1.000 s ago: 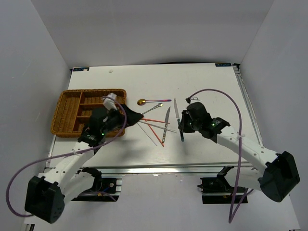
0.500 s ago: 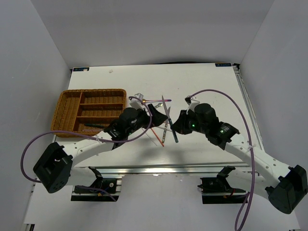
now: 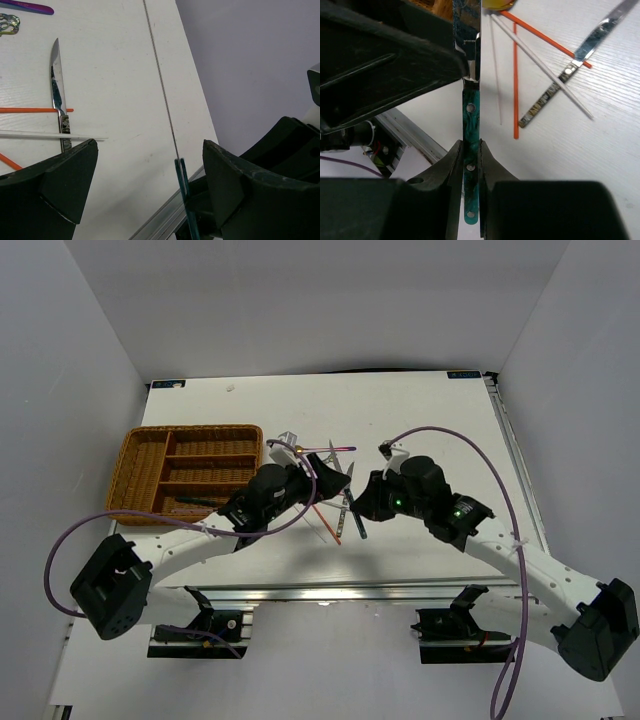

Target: Sort the eating utensils into containers

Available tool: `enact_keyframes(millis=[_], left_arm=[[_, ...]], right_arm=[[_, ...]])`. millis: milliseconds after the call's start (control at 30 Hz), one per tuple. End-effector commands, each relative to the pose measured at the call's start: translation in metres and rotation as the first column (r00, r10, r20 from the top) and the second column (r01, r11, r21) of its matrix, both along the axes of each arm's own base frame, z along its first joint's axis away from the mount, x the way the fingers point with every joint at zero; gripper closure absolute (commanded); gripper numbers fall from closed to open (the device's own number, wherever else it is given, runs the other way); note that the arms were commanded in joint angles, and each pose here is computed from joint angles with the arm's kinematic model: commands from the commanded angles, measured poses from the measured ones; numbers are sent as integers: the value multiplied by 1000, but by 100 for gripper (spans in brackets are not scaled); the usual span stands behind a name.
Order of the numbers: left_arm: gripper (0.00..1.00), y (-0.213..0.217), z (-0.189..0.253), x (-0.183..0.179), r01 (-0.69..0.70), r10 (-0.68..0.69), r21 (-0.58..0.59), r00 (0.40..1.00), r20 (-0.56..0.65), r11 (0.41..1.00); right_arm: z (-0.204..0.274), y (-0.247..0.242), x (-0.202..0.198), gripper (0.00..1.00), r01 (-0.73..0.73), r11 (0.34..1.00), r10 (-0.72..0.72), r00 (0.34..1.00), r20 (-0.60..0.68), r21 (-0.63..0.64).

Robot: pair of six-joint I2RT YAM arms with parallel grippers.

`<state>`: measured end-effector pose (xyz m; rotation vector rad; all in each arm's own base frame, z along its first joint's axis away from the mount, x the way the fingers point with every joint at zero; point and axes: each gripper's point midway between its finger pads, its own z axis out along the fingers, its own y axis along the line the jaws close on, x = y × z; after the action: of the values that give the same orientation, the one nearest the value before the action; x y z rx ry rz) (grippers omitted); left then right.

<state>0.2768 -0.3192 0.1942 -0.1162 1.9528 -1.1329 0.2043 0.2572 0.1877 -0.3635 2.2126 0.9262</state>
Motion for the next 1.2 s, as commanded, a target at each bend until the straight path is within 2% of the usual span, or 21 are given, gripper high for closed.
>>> enact_keyframes(millis=[0,133,200,233,267,367,467,500,567,667,700,733,767,800,900,933,967,1033,1067,1133,1167], left_arm=[[6,-8,31,6,-2,5,-62,999,46,998],[8,-12,41,9,-6,11,-101,999,53,995],[20,-12,50,9,-5,13,-123,998,65,992],[27,-13,52,9,0,9,-129,998,68,992],[49,-13,54,8,1,8,-134,997,70,991],[77,-15,56,7,13,-4,-132,998,65,991],[83,-14,56,5,16,-8,-126,998,65,992],[93,-13,57,4,16,-8,-126,998,65,992],[100,-11,62,5,8,1,-129,997,71,992],[100,-6,64,10,-32,39,-106,997,63,994],[100,-1,57,11,-57,60,-75,997,40,996],[100,9,57,20,-129,131,-54,991,38,990],[100,17,64,25,-178,180,-46,983,42,983],[100,31,53,29,-233,233,15,973,9,972],[100,87,48,56,-423,426,56,902,-66,904],[100,102,49,62,-457,458,34,884,-93,889],[100,133,48,78,-529,522,-7,840,-148,849],[100,171,45,84,-618,599,-41,774,-207,785],[100,205,44,94,-692,668,-45,710,-223,720],[100,240,41,95,-771,738,-39,622,-263,636],[100,270,38,98,-826,791,-32,548,-272,562]], right_arm=[[30,25,-7,100,-107,991,98,990,100,85],[30,32,-10,100,-128,990,120,985,121,64],[33,34,-9,100,-138,988,128,983,129,68],[32,36,-9,100,-141,988,132,982,132,64],[34,36,-8,100,-143,988,133,982,134,67],[35,38,-8,100,-157,985,145,978,150,66],[39,33,-6,100,-134,989,121,977,176,65],[41,32,-5,100,-126,990,112,977,183,68],[46,29,-4,100,-119,990,102,974,203,74],[52,25,-4,100,-102,992,83,972,219,77],[51,23,-2,92,-84,994,67,974,216,74],[54,16,3,74,-35,997,18,974,227,72],[51,11,4,30,-9,998,-5,975,220,63],[51,5,6,12,28,998,-41,975,217,64],[44,-20,15,11,164,986,-166,960,226,28],[42,-25,16,11,190,982,-188,957,221,14],[38,-29,16,11,207,978,-201,956,214,-2],[32,-37,15,11,231,972,-219,954,205,-34],[30,-38,15,11,231,972,-218,955,203,-42],[29,-41,13,11,237,970,-222,954,203,-48],[25,-43,12,11,238,970,-223,954,200,-53]])
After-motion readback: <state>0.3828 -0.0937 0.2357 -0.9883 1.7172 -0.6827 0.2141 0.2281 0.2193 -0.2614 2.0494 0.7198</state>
